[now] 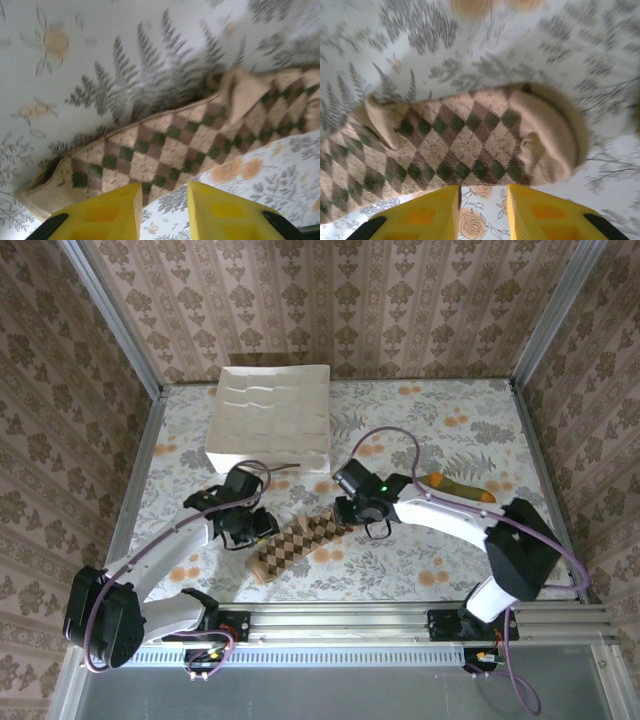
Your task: Roll the socks
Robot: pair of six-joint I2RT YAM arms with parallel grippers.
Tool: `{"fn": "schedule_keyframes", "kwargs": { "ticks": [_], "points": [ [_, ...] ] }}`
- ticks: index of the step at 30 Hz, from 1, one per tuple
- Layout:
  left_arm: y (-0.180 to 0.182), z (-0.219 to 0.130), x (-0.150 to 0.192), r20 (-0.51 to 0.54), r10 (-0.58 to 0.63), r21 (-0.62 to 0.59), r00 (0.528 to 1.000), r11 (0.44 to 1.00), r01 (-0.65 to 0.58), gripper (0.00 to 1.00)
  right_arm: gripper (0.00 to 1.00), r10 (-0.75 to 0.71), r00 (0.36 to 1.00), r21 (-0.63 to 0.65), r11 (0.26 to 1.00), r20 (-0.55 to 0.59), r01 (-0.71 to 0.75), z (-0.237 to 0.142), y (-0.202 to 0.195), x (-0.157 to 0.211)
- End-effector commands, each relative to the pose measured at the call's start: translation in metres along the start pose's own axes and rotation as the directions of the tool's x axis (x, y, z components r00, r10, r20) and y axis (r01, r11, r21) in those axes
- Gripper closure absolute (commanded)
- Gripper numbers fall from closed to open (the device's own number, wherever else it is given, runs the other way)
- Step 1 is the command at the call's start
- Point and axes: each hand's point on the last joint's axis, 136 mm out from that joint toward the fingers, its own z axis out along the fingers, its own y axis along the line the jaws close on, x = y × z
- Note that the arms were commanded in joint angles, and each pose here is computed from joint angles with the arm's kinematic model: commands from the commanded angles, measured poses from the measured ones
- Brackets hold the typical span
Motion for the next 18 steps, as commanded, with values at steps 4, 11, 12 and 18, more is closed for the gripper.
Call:
{"fn": "schedule_keyframes", "kwargs": {
  "ticks": [4, 11, 12, 18],
  "points": [
    [0.006, 0.026, 0.021, -0.096, -0.058, 0.037, 0.994, 0.997, 0.062, 0.69, 0.7, 0.059, 0.995, -0.028, 0.998, -0.085, -0.062, 0.044, 0.009, 0.014],
    [0.007, 0.048, 0.034, -0.136, -0.131, 0.078, 0.982, 0.987, 0.142, 0.7, 0.71, 0.075, 0.989, 0.002, 0.997, -0.124, -0.076, 0.088, -0.005, -0.012],
    [0.007, 0.051, 0.035, -0.14, -0.145, 0.086, 0.979, 0.984, 0.158, 0.7, 0.71, 0.075, 0.989, 0.007, 0.997, -0.124, -0.075, 0.091, -0.008, -0.018],
    [-0.012, 0.067, 0.042, -0.163, -0.198, 0.147, 0.966, 0.964, 0.222, 0.7, 0.71, 0.061, 0.992, 0.005, 0.998, -0.114, -0.06, 0.096, -0.023, -0.055]
  ]
}}
